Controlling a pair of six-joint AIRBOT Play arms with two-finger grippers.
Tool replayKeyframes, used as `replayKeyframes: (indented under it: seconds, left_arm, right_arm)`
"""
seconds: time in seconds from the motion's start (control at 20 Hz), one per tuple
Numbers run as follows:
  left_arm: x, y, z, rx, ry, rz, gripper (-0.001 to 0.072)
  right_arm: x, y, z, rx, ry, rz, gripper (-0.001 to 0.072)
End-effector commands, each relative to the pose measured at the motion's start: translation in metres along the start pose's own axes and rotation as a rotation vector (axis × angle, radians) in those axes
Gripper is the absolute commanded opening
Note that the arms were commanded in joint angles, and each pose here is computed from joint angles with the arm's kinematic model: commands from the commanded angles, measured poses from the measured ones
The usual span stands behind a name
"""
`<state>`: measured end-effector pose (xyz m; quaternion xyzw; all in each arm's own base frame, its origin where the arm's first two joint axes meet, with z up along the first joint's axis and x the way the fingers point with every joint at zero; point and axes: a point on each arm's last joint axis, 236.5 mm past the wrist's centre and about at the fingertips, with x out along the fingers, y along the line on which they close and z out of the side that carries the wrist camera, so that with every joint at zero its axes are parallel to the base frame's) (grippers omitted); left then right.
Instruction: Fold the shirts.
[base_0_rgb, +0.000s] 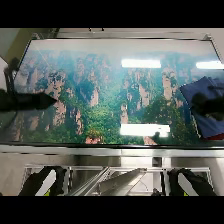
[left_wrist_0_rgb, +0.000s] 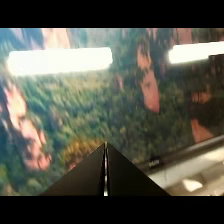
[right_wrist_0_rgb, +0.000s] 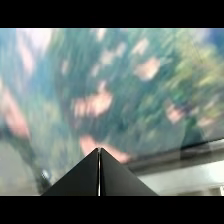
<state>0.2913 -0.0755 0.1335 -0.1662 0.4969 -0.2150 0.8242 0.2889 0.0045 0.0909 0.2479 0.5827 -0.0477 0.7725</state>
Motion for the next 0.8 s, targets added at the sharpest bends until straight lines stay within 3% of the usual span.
replayKeyframes:
  seconds: [0.0, 0.25, 0.75]
  left_arm:
    - [0.033, 0.010, -0.088, -0.083, 0.092, -0.010, 0.0012]
    - [0.055, 0.014, -0.153, -0.119, 0.144, -0.020, 0.0012]
    - [0.048, 0.009, -0.155, -0.078, 0.095, -0.010, 0.0012]
  right_arm:
    - [0.054, 0.023, -0.072, -0.131, 0.048, 0.074, 0.0015]
    - [0.088, 0.037, -0.110, -0.138, 0.107, 0.161, 0.0015]
    - [0.088, 0.037, -0.110, -0.138, 0.108, 0.161, 0.0016]
